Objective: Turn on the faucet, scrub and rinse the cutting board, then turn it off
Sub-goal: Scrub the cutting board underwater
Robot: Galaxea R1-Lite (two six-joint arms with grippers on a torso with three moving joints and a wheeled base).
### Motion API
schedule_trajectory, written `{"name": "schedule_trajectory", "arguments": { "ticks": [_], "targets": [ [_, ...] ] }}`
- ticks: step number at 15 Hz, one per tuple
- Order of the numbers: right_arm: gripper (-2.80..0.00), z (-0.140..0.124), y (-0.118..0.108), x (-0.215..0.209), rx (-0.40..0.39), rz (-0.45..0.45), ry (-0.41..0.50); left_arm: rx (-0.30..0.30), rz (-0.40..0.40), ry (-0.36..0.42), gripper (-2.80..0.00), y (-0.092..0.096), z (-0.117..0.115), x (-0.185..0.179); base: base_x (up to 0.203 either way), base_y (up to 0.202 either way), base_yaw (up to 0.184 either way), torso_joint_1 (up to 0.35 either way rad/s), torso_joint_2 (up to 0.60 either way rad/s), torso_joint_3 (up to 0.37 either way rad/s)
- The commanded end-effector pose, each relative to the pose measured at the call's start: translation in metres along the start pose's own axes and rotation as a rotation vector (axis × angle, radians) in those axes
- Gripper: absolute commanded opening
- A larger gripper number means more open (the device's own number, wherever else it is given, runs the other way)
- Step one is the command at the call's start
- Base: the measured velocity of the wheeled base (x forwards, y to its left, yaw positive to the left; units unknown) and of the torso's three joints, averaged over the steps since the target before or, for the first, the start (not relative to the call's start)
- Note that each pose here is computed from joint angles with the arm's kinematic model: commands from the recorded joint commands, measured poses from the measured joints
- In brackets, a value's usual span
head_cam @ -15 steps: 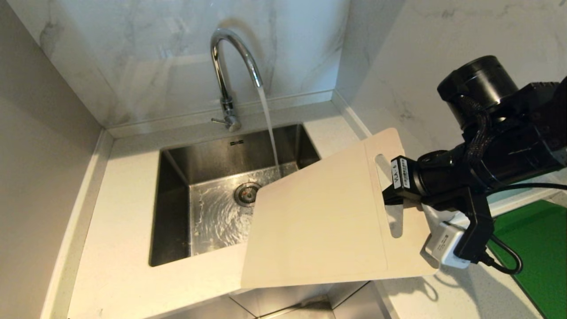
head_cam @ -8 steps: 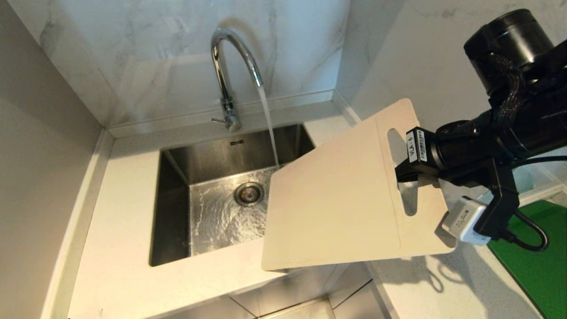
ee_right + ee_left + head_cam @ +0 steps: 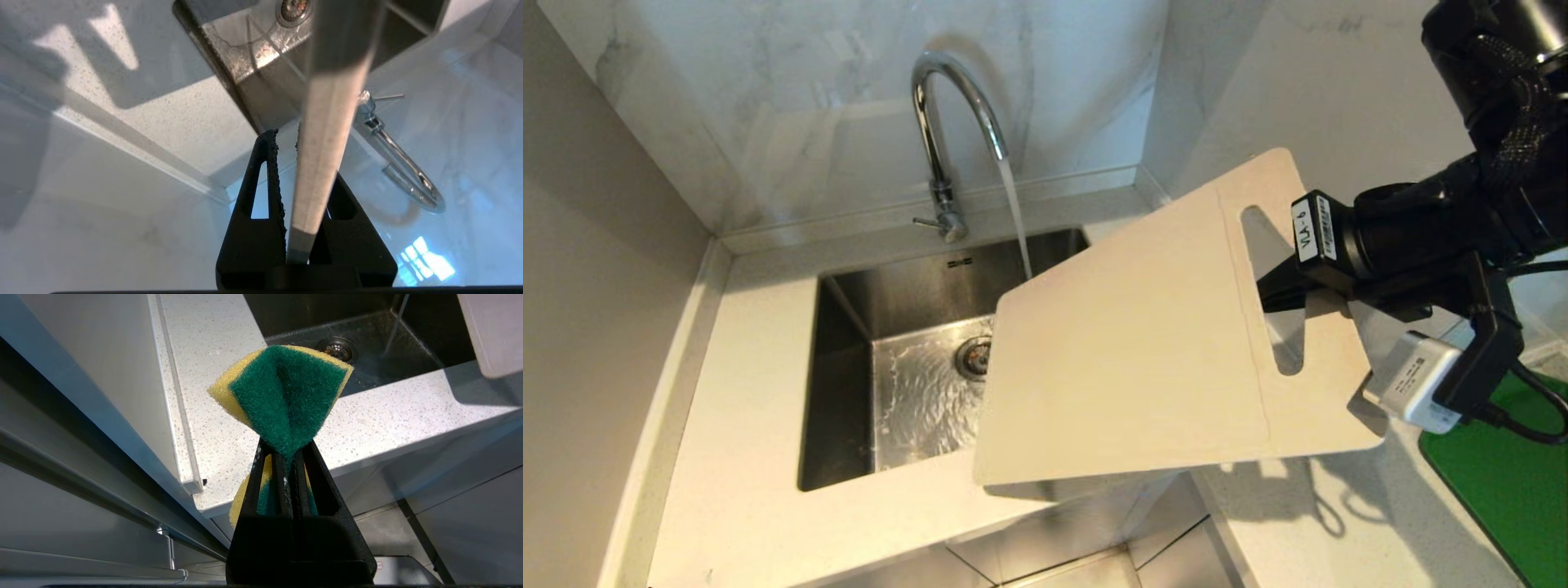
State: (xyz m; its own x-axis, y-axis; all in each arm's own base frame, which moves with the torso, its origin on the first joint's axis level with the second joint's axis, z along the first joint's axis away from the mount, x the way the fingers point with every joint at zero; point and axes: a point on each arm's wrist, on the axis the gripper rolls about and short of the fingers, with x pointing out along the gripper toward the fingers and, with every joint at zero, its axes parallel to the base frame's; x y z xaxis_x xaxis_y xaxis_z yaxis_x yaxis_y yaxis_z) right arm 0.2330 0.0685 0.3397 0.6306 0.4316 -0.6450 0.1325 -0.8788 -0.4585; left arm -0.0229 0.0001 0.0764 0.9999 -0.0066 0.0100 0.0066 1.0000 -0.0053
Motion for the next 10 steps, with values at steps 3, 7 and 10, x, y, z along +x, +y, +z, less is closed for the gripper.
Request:
{"name": "schedule_trajectory", "arguments": {
  "ticks": [3, 7, 10],
  "targets": [
    [-2.80, 0.0095, 0.0041, 0.0009, -0.008, -0.003, -0.040, -0.001, 0.000, 0.002, -2.80, 0.0000, -0.0004, 0.0002, 0.000, 0.000, 0.000, 0.000, 0.00, 0.000],
    [-2.80, 0.0092, 0.0021, -0.0049, -0.008, -0.021, -0.026, -0.001, 0.000, 0.002, -2.80, 0.0000, -0.0004, 0.0002, 0.000, 0.000, 0.000, 0.000, 0.00, 0.000],
    [-2.80, 0.0101, 0.0019, -0.0069, -0.008, -0.020, -0.022, -0.001, 0.000, 0.002, -2.80, 0.0000, -0.0004, 0.0002, 0.000, 0.000, 0.000, 0.000, 0.00, 0.000]
  ]
}}
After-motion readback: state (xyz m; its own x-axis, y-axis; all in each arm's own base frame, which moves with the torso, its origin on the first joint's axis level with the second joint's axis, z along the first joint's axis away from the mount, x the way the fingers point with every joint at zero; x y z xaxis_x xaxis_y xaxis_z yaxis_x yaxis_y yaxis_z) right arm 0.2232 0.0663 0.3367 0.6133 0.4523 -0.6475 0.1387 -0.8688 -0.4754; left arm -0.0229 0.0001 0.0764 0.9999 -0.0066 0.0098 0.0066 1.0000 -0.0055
